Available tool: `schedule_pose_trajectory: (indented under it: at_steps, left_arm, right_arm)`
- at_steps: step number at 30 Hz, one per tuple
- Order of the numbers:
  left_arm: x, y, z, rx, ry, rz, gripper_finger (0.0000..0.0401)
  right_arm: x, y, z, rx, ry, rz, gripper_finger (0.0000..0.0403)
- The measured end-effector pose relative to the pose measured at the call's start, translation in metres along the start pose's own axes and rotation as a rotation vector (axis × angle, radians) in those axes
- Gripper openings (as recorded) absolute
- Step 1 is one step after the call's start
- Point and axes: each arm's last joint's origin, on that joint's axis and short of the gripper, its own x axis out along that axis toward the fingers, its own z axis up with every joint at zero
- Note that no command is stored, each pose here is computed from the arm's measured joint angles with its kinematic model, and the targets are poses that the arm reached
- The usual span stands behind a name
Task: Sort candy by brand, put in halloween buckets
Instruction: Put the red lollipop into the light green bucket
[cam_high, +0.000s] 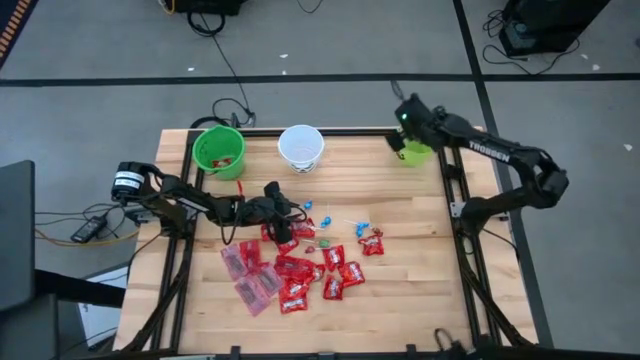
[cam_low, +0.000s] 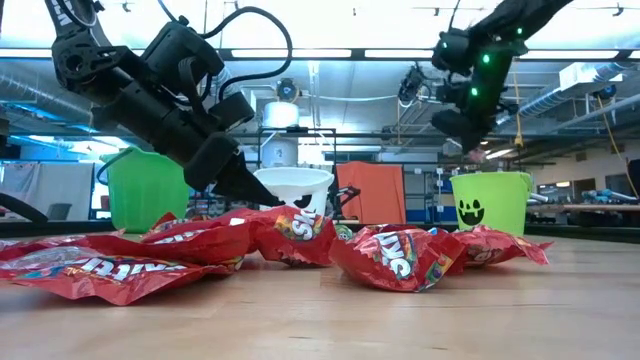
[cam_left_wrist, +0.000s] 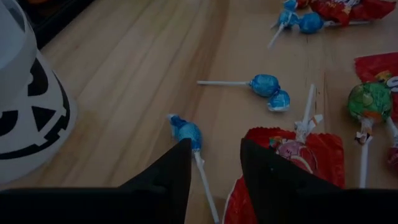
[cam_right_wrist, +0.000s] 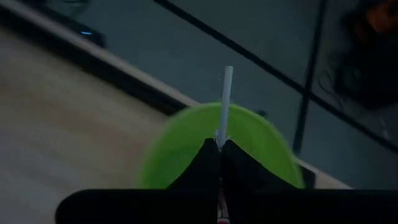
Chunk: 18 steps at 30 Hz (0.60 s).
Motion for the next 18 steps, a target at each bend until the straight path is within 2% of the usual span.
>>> schedule_pose_trajectory:
  at_steps: [5, 13, 15, 18]
  left_arm:
    - [0.0, 0.0, 0.0, 0.0, 0.001, 0.0, 0.0145]
    - [0.0, 0.0, 0.001, -0.003, -0.007, -0.001, 0.0145]
    - [0.0, 0.0, 0.001, -0.003, -0.008, -0.001, 0.0145]
    - [0.0, 0.0, 0.001, -0.003, -0.008, -0.002, 0.0145]
  right_arm:
    - [0.02, -0.021, 0.0, 0.047, 0.072, 0.001, 0.0061]
    - [0.021, -0.025, -0.002, 0.025, 0.095, 0.022, 0.0138]
    - [0.017, -0.022, -0.004, 0.009, 0.107, 0.058, 0.0152]
    - [0.008, -0.012, -0.009, -0.021, 0.147, 0.18, 0.0164]
